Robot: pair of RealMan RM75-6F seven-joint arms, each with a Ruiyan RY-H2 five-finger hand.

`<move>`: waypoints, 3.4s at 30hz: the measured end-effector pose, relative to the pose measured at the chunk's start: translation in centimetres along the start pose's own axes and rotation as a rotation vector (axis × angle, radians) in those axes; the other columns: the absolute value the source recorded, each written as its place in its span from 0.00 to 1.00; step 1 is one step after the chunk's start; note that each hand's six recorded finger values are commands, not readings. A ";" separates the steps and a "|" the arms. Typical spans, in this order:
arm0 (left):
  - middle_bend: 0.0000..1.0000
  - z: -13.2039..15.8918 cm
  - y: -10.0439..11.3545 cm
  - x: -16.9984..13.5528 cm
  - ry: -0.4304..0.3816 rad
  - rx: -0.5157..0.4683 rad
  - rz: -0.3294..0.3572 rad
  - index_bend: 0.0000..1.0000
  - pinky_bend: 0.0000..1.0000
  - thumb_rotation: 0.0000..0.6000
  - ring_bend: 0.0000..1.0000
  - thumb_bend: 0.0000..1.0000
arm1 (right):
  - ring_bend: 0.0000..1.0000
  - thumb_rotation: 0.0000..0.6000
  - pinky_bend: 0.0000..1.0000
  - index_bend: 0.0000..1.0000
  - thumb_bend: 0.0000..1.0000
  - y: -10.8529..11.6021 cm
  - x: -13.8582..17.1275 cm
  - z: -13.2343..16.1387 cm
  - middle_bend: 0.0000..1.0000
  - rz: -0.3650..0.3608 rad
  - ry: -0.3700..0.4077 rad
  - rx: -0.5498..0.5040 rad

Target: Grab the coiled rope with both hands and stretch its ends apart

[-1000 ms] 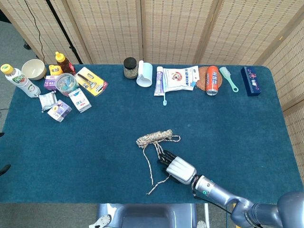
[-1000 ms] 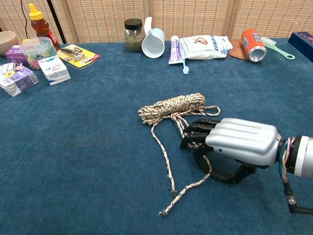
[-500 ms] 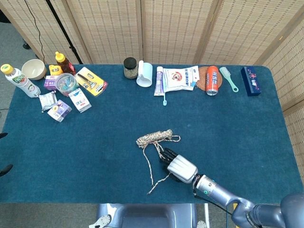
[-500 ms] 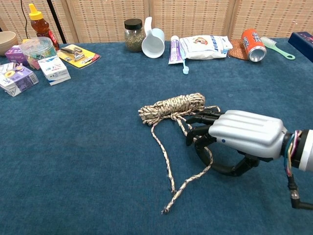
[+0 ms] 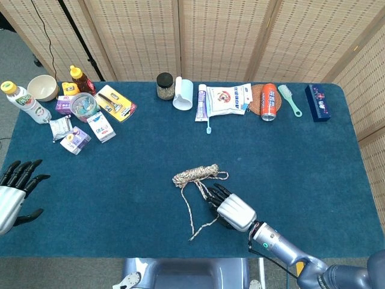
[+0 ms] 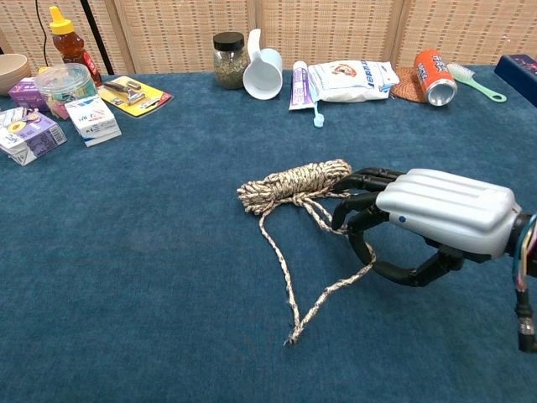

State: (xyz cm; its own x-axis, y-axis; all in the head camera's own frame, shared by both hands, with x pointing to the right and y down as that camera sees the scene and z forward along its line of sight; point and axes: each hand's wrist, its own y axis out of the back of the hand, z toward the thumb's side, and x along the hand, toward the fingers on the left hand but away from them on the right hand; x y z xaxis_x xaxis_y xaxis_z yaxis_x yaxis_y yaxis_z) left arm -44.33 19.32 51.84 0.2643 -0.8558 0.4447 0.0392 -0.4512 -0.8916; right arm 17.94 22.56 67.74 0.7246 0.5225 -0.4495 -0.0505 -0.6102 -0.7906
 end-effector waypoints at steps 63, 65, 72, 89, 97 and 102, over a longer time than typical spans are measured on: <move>0.00 22.3 -11.3 15.1 -0.828 0.134 -0.119 0.40 0.00 1.00 0.00 0.32 | 0.05 1.00 0.00 0.60 0.50 0.9 3.4 -4.7 0.27 -0.046 -0.240 -0.058; 0.00 23.1 -11.6 15.5 -0.840 0.141 -0.125 0.39 0.00 1.00 0.00 0.36 | 0.05 1.00 0.00 0.60 0.50 0.9 3.5 -4.9 0.27 -0.045 -0.243 -0.059; 0.00 25.9 -12.4 16.5 -0.873 0.145 -0.146 0.37 0.00 1.00 0.00 0.39 | 0.05 1.00 0.00 0.60 0.50 0.7 3.7 -5.4 0.27 -0.041 -0.257 -0.061; 0.00 29.2 -14.8 18.2 -0.867 0.146 -0.185 0.38 0.00 1.00 0.00 0.39 | 0.05 1.00 0.00 0.60 0.50 0.2 4.1 -6.3 0.27 -0.029 -0.280 -0.071; 0.00 30.0 -15.4 18.6 -0.862 0.141 -0.190 0.40 0.00 1.00 0.00 0.39 | 0.05 1.00 0.00 0.60 0.50 0.1 4.1 -6.4 0.27 -0.027 -0.281 -0.075; 0.00 30.4 -15.8 18.6 -0.861 0.146 -0.192 0.40 0.00 1.00 0.00 0.39 | 0.05 1.00 0.00 0.60 0.50 -0.1 4.2 -6.4 0.27 -0.022 -0.284 -0.079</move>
State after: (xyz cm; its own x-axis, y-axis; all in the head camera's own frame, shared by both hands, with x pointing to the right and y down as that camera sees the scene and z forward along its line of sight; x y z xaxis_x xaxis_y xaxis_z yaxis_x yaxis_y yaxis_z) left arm -10.75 18.17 71.60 0.8701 -0.2557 0.4214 0.2642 -0.4799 -0.8366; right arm 25.39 20.94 68.60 0.5033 0.6748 -0.5397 0.0251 -0.6357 -0.7715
